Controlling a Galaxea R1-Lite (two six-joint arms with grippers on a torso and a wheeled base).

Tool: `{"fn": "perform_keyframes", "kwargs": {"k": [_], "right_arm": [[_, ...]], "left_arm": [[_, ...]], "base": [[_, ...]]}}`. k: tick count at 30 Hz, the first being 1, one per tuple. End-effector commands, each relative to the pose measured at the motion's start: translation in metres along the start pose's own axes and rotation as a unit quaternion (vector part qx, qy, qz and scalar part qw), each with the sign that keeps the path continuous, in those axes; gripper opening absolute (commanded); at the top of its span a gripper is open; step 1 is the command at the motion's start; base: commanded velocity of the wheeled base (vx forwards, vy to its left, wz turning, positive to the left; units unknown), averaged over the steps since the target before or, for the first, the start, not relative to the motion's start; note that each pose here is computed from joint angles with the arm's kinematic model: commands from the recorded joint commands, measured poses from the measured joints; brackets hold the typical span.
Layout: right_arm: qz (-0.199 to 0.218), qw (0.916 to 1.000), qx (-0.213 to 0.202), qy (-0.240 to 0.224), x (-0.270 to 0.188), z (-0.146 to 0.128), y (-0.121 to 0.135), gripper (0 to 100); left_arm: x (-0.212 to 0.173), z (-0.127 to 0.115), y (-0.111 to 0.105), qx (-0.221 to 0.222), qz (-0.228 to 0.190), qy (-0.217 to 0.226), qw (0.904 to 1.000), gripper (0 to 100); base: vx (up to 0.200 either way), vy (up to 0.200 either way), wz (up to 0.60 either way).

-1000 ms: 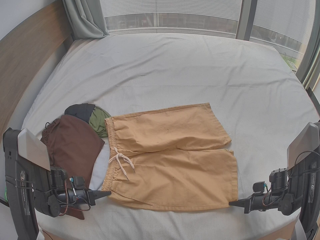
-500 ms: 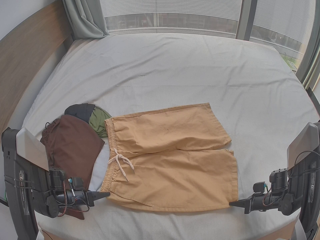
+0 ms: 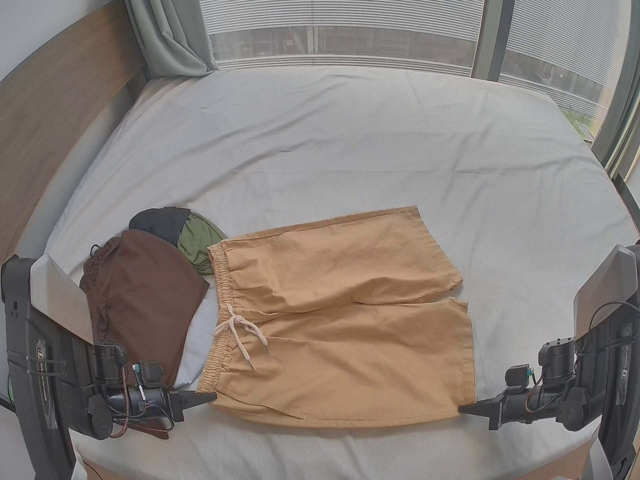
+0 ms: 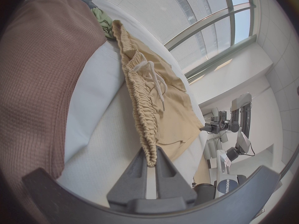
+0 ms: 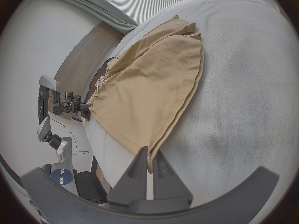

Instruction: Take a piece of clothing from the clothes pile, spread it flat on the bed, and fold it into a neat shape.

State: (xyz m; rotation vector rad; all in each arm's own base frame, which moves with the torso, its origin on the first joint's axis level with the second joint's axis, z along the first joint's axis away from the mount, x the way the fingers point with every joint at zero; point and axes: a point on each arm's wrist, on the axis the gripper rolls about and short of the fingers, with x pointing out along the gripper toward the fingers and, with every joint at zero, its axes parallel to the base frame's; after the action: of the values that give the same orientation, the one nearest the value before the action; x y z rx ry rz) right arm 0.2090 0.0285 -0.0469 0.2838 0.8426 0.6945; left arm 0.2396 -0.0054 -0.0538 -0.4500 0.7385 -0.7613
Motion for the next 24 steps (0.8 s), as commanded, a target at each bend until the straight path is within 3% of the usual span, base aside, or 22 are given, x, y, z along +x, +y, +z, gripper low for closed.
{"fn": "perform_keyframes", "kwargs": {"k": [1, 15, 24], "right_arm": [[-0.001, 1.0, 0.003, 0.009, -0.002, -0.004, 0.001, 0], [-0.001, 0.9993, -0.009, 0.037, -0.004, -0.011, 0.001, 0], [0.004, 0.9996, -0.028, -0.004, -0.005, 0.001, 0.002, 0]], "left_arm": [[-0.007, -0.005, 0.0, -0.003, -0.002, 0.004, 1.0, 0], [-0.013, -0.017, -0.007, -0.002, -0.005, 0.025, 0.9997, 0], [-0.008, -0.009, -0.005, 0.016, -0.02, 0.013, 0.9996, 0]], "base": [[0.0, 0.0, 0.0], [0.0, 0.0, 0.0], [0.0, 0.0, 0.0]]}}
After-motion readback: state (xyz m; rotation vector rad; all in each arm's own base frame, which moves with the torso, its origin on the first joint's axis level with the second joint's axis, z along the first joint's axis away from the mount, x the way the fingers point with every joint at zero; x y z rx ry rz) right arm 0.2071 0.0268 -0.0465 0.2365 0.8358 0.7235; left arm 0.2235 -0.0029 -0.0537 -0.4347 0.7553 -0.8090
